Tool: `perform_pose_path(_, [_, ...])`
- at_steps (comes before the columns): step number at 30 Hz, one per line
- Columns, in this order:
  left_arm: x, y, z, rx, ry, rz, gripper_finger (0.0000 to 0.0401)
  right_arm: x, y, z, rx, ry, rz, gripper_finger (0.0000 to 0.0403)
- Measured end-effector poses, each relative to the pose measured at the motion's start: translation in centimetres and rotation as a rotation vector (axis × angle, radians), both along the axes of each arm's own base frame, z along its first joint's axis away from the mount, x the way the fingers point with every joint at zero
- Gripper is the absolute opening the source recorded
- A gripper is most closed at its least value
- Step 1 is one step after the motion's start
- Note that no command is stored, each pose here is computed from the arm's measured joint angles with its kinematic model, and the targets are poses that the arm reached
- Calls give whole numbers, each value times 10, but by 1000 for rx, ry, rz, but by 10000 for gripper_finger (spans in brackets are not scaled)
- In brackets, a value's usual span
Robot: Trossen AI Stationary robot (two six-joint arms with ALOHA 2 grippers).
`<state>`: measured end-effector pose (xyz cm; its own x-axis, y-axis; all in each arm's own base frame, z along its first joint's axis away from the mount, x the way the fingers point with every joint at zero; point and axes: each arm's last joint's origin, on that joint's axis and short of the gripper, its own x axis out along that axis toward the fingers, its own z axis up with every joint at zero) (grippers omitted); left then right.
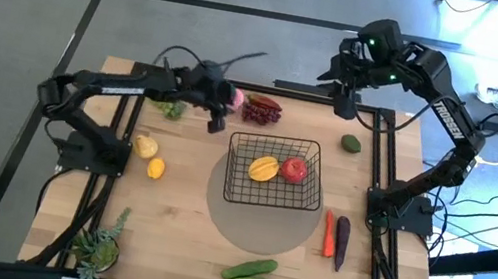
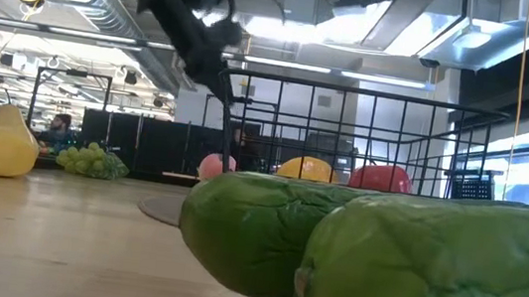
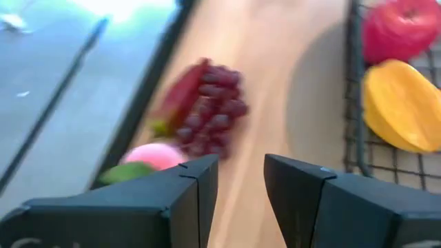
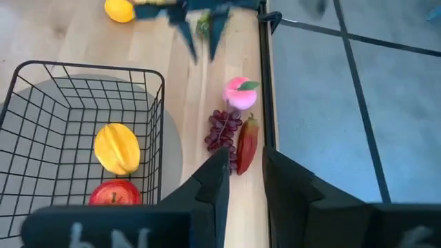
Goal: Build produce basket
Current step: Put the pink peach into the black wire basket
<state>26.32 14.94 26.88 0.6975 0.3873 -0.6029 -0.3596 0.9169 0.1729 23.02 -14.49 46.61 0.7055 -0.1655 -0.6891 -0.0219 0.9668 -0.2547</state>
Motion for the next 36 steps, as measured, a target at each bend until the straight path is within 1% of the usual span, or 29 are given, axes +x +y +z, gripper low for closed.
perform_pose_path(1, [-6, 0, 6, -3, -10, 45, 108, 0, 0, 0, 6, 2, 4, 83])
perform_pose_path(3, [-18, -2, 14, -40, -27, 127, 108, -1, 1, -2, 27, 16, 13, 83])
perform_pose_path(7, [-37, -11, 24, -126, -30, 208, 108, -2, 2, -2, 34, 20, 17, 83])
perform_pose_path(11, [-44, -10, 26, -212, -73, 355, 108, -2, 2, -2, 34, 20, 17, 83])
perform_pose_path(14, [-47, -3, 26, -229, -99, 402, 108, -1, 2, -2, 31, 15, 17, 83])
perform_pose_path(16, [-45, 1, 21, -248, -87, 401, 108, -1, 2, -2, 31, 14, 17, 83])
perform_pose_path(18, [-45, 6, 13, -304, -53, 419, 108, -1, 2, -2, 31, 14, 17, 83])
perform_pose_path(22, [-57, 16, 4, -402, -28, 579, 108, -1, 2, -2, 32, 16, 17, 83])
perform_pose_path(24, [-60, 19, 0, -428, -5, 624, 108, -1, 2, -2, 32, 16, 17, 83])
perform_pose_path(26, [-60, 23, -3, -455, -20, 657, 108, -1, 2, -2, 32, 16, 17, 83])
perform_pose_path(28, [-61, 27, -6, -460, -10, 662, 108, -1, 2, -2, 31, 17, 18, 83])
perform_pose_path(29, [-60, 28, -6, -442, 0, 646, 108, -1, 2, -2, 31, 17, 18, 83])
perform_pose_path(33, [-52, 36, -7, -360, -17, 540, 108, -1, 2, -2, 30, 17, 19, 83])
perform_pose_path(34, [-49, 39, -8, -358, -30, 514, 108, -1, 2, -2, 30, 17, 19, 83])
perform_pose_path(36, [-45, 47, -11, -387, -78, 458, 108, -1, 2, -2, 30, 17, 19, 83])
